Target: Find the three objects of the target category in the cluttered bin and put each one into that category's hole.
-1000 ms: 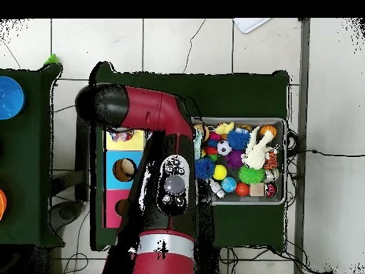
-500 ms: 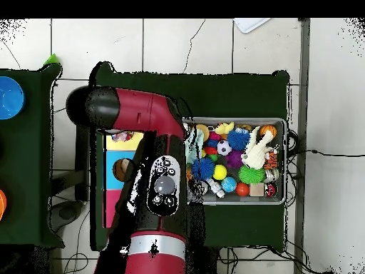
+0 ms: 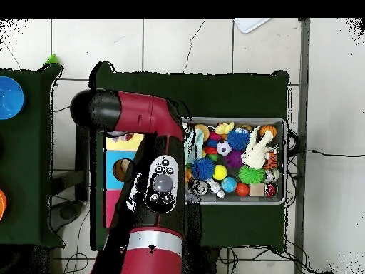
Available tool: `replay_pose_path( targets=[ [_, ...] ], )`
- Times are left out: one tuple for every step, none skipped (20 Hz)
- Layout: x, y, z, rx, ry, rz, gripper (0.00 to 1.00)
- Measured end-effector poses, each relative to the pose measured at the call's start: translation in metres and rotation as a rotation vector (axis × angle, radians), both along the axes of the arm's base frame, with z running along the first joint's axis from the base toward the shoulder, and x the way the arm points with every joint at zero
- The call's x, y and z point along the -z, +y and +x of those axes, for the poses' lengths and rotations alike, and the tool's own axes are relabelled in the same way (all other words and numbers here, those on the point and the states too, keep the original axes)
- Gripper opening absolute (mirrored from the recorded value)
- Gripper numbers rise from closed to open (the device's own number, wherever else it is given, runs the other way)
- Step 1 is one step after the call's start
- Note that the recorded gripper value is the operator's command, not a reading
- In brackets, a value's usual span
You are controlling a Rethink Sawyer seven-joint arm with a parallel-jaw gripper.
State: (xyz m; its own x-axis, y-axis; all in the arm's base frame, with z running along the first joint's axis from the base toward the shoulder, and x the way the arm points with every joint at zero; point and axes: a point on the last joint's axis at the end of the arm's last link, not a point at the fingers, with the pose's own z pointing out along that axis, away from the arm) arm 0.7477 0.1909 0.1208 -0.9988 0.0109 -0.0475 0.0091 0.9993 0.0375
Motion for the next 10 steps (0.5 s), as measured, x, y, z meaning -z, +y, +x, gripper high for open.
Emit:
replay_pose_path(
  targets=[
    [0.002, -0.001, -0.001, -0.001, 0.003, -0.006, 0.00],
    [0.005, -0.002, -0.003, -0.003, 0.007, -0.014, 0.00],
    [0.007, -0.003, -0.004, -0.005, 0.010, -0.021, 0.00],
    [0.010, -0.004, -0.006, -0.010, 0.014, -0.033, 0.00],
    [0.011, -0.005, -0.007, -0.013, 0.016, -0.039, 0.00],
    [0.012, -0.005, -0.008, -0.015, 0.018, -0.042, 0.00],
    [0.013, -0.005, -0.009, -0.017, 0.021, -0.046, 0.00],
    [0.015, -0.005, -0.011, -0.021, 0.028, -0.053, 0.00],
    [0.015, -0.005, -0.012, -0.022, 0.030, -0.055, 0.00],
    [0.016, -0.005, -0.013, -0.024, 0.035, -0.059, 0.00]
  ],
)
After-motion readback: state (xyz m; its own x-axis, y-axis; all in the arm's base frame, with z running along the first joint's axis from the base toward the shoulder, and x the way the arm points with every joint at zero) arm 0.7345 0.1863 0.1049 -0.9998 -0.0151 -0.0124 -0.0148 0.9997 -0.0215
